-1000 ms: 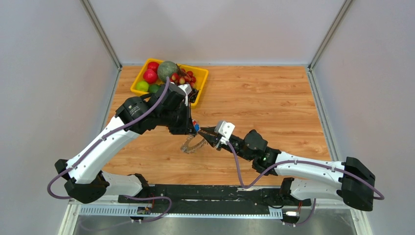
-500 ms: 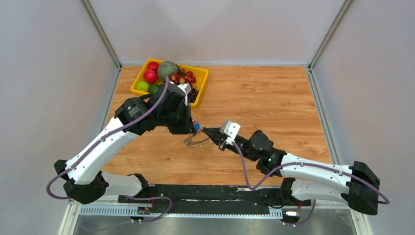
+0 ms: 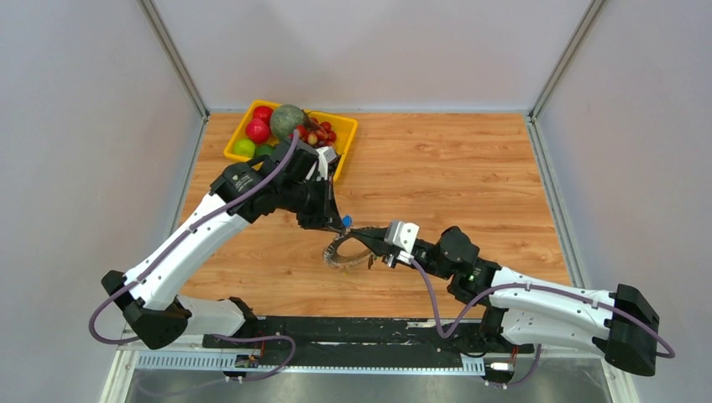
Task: Remove the keys from the keyring
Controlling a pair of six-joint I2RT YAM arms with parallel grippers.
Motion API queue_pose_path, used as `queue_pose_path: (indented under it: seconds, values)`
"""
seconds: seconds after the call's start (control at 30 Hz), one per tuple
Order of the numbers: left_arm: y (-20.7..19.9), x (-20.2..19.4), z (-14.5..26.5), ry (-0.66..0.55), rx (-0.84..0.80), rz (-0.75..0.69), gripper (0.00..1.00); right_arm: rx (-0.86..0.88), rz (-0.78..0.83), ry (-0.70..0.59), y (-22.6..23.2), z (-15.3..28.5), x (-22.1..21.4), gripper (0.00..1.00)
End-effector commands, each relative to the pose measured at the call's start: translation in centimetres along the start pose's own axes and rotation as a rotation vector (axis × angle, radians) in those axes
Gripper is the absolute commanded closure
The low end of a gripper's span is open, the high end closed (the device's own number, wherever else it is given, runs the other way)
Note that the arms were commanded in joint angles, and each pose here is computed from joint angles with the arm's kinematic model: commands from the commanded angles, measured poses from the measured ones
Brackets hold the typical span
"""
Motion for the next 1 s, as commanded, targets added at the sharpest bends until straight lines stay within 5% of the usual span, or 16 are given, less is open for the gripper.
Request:
queue_pose_path:
  seconds: [0.0, 0.17, 0.47, 0.8, 0.97]
  values:
    - [-0.8, 0.8, -1.8, 0.024, -0.093, -0.06, 1.0, 0.117, 0.05, -0.134, 1.4, -1.0, 3.5, 1.0]
    - [-0.8, 0.5, -2.7, 0.059, -0.119, -0.075, 1.0, 0.107, 0.07, -0.202, 1.3, -0.5, 4.3, 1.0]
    - [-0.7, 2.5, 1.1, -0.131, -0.085, -0.098, 1.0, 0.012, 0.019, -0.157, 0.6, 2.5, 2.5, 0.97]
    - [-2.0, 3.6, 3.9, -0.189, -0.1, -0.11, 1.0, 0.011, -0.102, -0.085, 1.2, 3.6, -0.1, 0.67]
    - [-2.0, 3.4, 3.9, -0.188, -0.103, -0.105, 1.0, -0.077, -0.11, -0.077, -0.3, 2.2, 1.2, 0.65]
Point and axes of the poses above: each gripper's point midway between its finger pads, its own z axis back along the fingers, its own y axis along the line the jaws close on, x = y × z, the point moved 4 cm from there along z, back along the fingers, and after that the axes turned 12 degrees about -z, right-handed, at the moved point
